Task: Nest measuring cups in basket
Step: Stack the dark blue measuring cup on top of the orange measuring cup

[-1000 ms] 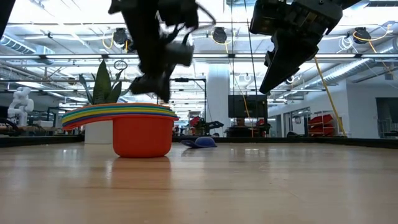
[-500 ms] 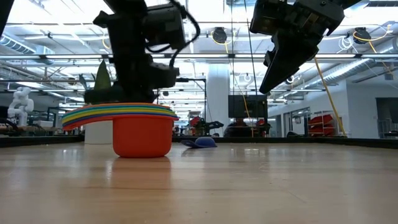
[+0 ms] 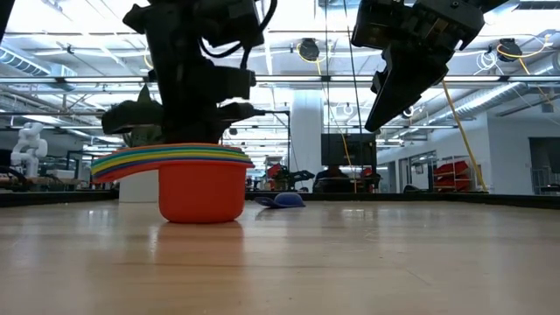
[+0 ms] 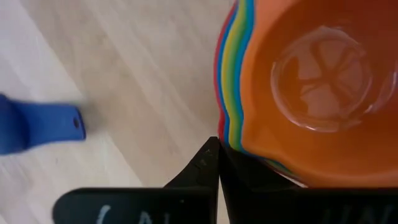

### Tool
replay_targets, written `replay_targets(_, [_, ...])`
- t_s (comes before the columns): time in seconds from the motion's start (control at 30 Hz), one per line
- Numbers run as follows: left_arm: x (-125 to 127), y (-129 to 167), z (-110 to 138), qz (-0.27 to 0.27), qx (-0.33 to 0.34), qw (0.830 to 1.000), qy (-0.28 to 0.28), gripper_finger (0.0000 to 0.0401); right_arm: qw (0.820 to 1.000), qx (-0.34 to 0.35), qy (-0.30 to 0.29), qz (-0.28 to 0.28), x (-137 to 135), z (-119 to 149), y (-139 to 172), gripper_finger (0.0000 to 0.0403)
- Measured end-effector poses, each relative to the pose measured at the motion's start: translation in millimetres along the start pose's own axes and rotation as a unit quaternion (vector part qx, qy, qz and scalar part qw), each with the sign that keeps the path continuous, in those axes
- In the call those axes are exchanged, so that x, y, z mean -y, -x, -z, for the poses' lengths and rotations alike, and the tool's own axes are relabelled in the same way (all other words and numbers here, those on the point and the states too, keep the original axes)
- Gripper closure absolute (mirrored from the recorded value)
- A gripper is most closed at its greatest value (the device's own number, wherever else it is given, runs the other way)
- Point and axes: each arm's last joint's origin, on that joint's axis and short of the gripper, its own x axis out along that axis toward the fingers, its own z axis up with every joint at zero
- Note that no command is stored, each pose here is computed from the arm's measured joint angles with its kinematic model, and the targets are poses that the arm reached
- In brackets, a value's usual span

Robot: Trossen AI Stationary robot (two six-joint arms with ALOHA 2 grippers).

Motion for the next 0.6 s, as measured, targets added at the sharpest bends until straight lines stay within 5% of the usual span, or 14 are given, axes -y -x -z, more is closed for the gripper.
replay_targets(0.27, [4.9,1.0,-6.3,-0.003,0.020,0.999,-0.027,0.0397,1.000,0.000,0.000,0.000,0.0,0.0,0.0,0.0291])
replay_targets(0.43, [-8.1,0.6,-3.1,-0.100,-0.017,0.995,-0.008,0.0382,1.000,0.000,0.000,0.000,0.0,-0.1,0.0,0.0291])
replay_targets(0.6, [-26.5,0.3,-3.8,-0.142,0.012,0.990,0.019,0.0369,1.000,0.004,0.000,-0.001,-0.1,-0.7,0.0,0.0291])
